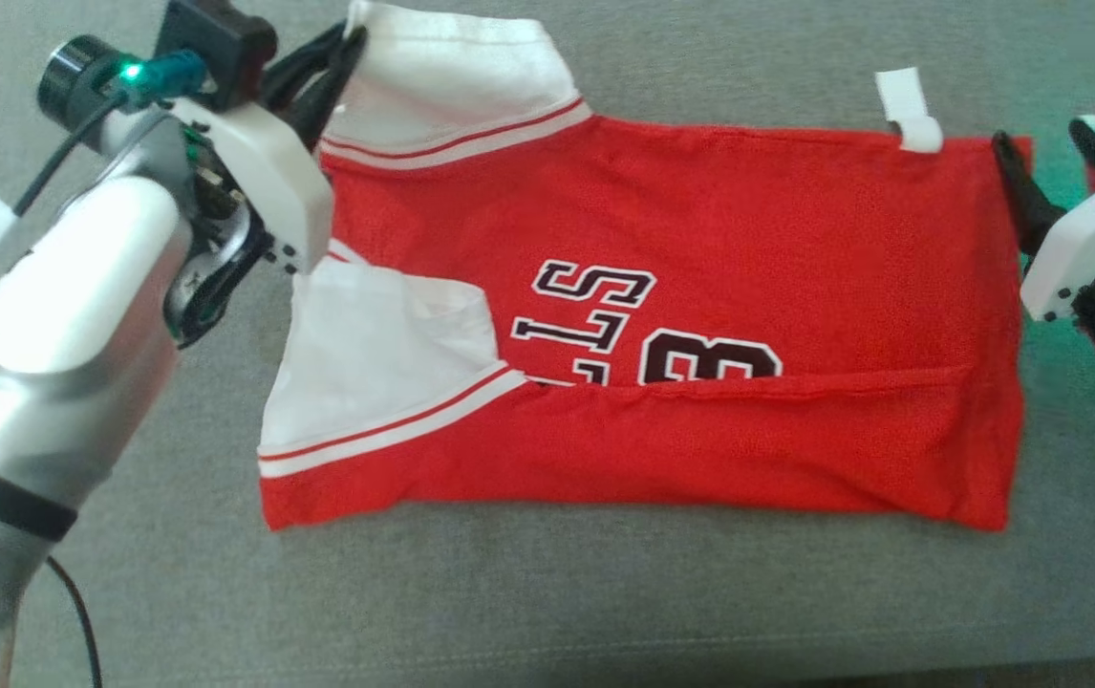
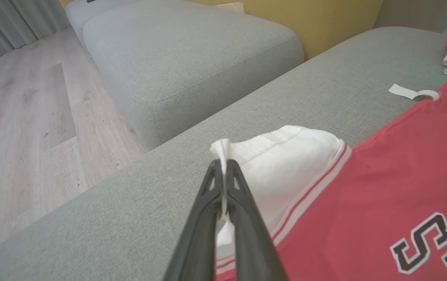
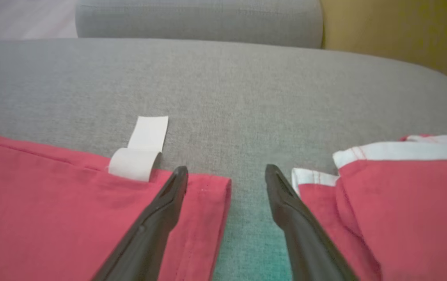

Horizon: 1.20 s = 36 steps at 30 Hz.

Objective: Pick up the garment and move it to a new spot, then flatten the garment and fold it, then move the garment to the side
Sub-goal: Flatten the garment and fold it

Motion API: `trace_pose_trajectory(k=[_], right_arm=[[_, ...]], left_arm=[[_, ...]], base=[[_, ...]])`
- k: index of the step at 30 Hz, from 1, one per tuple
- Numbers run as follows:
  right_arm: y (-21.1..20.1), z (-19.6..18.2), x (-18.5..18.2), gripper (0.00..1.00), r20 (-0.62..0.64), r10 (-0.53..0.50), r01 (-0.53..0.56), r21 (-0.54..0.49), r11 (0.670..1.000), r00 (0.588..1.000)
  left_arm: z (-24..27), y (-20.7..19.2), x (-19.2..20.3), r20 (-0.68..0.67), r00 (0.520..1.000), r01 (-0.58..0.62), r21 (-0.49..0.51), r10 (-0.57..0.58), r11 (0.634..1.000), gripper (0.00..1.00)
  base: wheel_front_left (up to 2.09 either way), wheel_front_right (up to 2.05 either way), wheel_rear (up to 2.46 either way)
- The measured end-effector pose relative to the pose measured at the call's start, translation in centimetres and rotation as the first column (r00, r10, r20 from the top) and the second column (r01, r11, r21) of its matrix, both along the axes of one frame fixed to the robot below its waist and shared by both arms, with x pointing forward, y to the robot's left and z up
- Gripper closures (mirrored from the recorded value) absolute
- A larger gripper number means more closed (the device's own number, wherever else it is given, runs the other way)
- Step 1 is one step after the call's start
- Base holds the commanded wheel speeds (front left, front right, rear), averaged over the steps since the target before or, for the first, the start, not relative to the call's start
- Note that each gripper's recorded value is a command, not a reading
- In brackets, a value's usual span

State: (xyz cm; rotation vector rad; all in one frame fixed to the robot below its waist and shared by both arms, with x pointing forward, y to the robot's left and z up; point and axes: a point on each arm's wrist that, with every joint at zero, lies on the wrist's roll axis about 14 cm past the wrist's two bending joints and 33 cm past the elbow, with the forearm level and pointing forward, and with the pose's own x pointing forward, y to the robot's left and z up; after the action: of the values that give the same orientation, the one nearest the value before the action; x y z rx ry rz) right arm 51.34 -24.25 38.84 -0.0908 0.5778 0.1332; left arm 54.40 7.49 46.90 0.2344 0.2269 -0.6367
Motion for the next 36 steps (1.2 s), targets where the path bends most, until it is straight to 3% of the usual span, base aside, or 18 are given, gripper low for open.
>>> trace_pose_trajectory(k=[9, 10, 11, 12, 19, 27, 36], right_arm=[[0.6, -2.9, 1.1, 0.0, -0.114, 0.019, -0.02, -0.008, 1.0, 0.993], [0.8, -3.0, 1.3, 0.47, -0.124, 0.019, -0.019, -0.002, 1.0, 0.992], [0.9, -3.0, 1.4, 0.85, -0.13, 0.021, -0.021, 0.004, 1.0, 0.991], [1.0, -3.0, 1.4, 1.0, -0.134, 0.023, -0.023, 0.007, 1.0, 0.991], [1.0, -1.8, 1.4, 1.0, -0.093, 0.026, -0.022, 0.034, 0.999, 0.995], [2.2, 6.2, 6.5, 1.0, 0.188, 0.033, -0.054, 0.112, 0.992, 0.982], [2.7, 9.3, 9.2, 1.0, 0.323, 0.038, -0.081, 0.12, 0.989, 0.946]], left_arm=[[-0.9, 1.0, -0.5, -0.018, 1.0, -0.023, 0.005, 0.023, 1.0, 1.0], [-1.1, 1.2, -0.6, -0.023, 0.999, -0.027, 0.008, 0.027, 1.0, 1.0], [-1.2, 1.3, -0.6, -0.025, 0.999, -0.032, 0.011, 0.032, 0.999, 1.0], [-1.2, 1.4, -0.7, -0.025, 0.999, -0.032, 0.012, 0.032, 0.999, 1.0], [-1.0, 1.7, -0.1, -0.014, 0.998, -0.058, 0.017, 0.058, 0.998, 1.0], [0.4, 4.1, 2.6, 0.045, 0.985, -0.165, -0.041, 0.167, 0.985, 1.0], [2.6, 4.7, 5.3, 0.129, 0.97, -0.195, -0.082, 0.204, 0.977, 1.0]], base=[[0.0, 0.0, 0.0], [0.0, 0.0, 0.0], [0.0, 0.0, 0.0], [0.0, 0.0, 0.0], [0.0, 0.0, 0.0], [0.0, 0.0, 0.0], [0.0, 0.0, 0.0]])
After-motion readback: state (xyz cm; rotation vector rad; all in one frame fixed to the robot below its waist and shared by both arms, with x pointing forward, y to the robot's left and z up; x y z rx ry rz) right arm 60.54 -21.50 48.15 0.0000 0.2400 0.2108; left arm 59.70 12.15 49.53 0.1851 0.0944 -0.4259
